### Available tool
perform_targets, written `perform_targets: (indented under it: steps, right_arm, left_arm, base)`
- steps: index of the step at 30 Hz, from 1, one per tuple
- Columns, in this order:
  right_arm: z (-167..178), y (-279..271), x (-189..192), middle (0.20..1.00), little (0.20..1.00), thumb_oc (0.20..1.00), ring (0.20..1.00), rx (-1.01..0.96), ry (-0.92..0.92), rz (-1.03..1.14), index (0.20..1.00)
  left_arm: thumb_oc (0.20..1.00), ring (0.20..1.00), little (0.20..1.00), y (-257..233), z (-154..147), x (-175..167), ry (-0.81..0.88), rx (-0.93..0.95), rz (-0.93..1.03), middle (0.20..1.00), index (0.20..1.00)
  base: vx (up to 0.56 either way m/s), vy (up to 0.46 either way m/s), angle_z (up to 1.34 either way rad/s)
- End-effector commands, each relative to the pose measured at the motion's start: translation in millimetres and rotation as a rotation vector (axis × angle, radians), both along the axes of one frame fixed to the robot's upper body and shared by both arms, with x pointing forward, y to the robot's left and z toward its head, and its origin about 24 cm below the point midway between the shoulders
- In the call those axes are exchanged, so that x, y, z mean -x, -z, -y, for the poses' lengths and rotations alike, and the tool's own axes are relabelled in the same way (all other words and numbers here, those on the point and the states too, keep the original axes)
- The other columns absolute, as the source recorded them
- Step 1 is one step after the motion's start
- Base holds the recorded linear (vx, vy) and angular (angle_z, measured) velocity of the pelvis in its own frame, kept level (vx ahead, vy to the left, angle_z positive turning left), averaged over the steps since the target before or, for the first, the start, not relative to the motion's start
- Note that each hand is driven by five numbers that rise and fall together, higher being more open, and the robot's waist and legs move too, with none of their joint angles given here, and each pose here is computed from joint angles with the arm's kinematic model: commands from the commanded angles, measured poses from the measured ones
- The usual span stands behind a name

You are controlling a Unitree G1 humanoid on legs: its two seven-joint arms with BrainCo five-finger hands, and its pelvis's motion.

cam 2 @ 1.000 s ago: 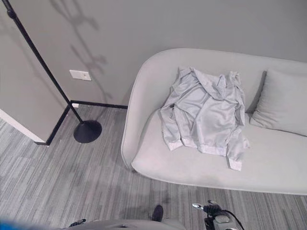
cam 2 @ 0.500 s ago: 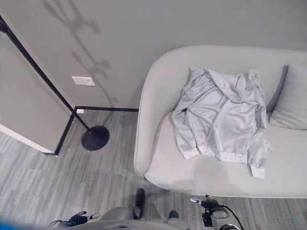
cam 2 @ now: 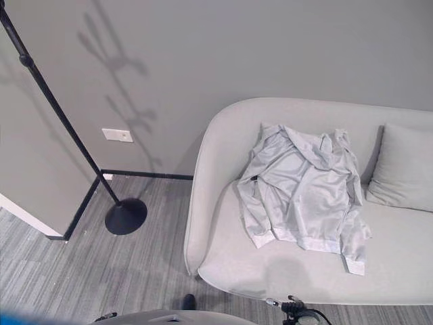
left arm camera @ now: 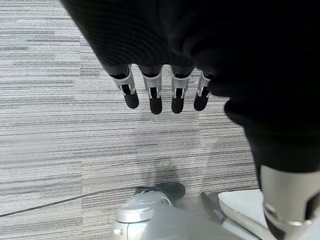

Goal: Hang the clothes on the sofa on the clothes rack.

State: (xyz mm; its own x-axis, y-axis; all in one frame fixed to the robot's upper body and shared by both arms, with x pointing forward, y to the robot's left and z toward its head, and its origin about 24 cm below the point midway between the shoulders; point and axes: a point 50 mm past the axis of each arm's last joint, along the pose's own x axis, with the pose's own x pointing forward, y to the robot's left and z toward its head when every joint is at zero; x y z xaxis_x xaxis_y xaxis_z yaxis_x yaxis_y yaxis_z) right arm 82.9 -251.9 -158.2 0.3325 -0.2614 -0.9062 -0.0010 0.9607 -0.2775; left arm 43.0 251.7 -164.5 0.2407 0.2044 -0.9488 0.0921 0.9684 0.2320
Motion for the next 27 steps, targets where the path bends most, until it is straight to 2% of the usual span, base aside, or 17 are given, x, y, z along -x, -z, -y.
perform_targets:
  steps: [1,5,9,15,22,27]
  right_arm:
    - [13.3,-8.8,-20.0,1.0,1.0,1.0,1.0,0.05,-0.05,0.048,1.0]
    - [11.8,-10.1,-26.2,1.0,1.0,1.0,1.0,0.052,-0.067,0.06,1.0]
    - [5.4,-15.1,-48.4,1.0,1.0,1.0,1.0,0.05,-0.12,0.11,1.0]
    - [-0.7,-15.6,-54.5,1.0,1.0,1.0,1.0,0.038,-0.151,0.121,1.0]
    - [-7.9,-20.7,-70.9,1.0,1.0,1.0,1.0,0.028,-0.19,0.171,1.0]
    - [-6.3,-24.0,-77.9,1.0,1.0,1.0,1.0,0.057,-0.208,0.185,1.0]
  left_arm:
    - [1.0,1.0,1.0,-0.2,4.5,-18.3,0.044,0.001,0.016,1.0,1.0]
    - [1.0,1.0,1.0,-1.1,3.6,-22.5,0.046,-0.001,0.026,1.0,1.0]
    - [1.0,1.0,1.0,-5.3,-3.5,-35.3,0.055,-0.019,0.057,1.0,1.0]
    - [1.0,1.0,1.0,-8.3,-10.2,-40.6,0.018,-0.033,0.078,1.0,1.0]
    - [1.0,1.0,1.0,-11.1,-19.4,-40.1,-0.059,-0.068,0.106,1.0,1.0]
    - [1.0,1.0,1.0,-15.7,-20.9,-57.6,-0.066,-0.081,0.162,1.0,1.0]
  base:
    - [0.0,0.04,-0.02]
    - [-0.04,0.034,-0.03]
    - [-0.16,0.037,-0.21]
    - [-0.02,-0.167,-0.21]
    - [0.04,-0.451,-0.08]
    - [0.02,-0.577,0.01]
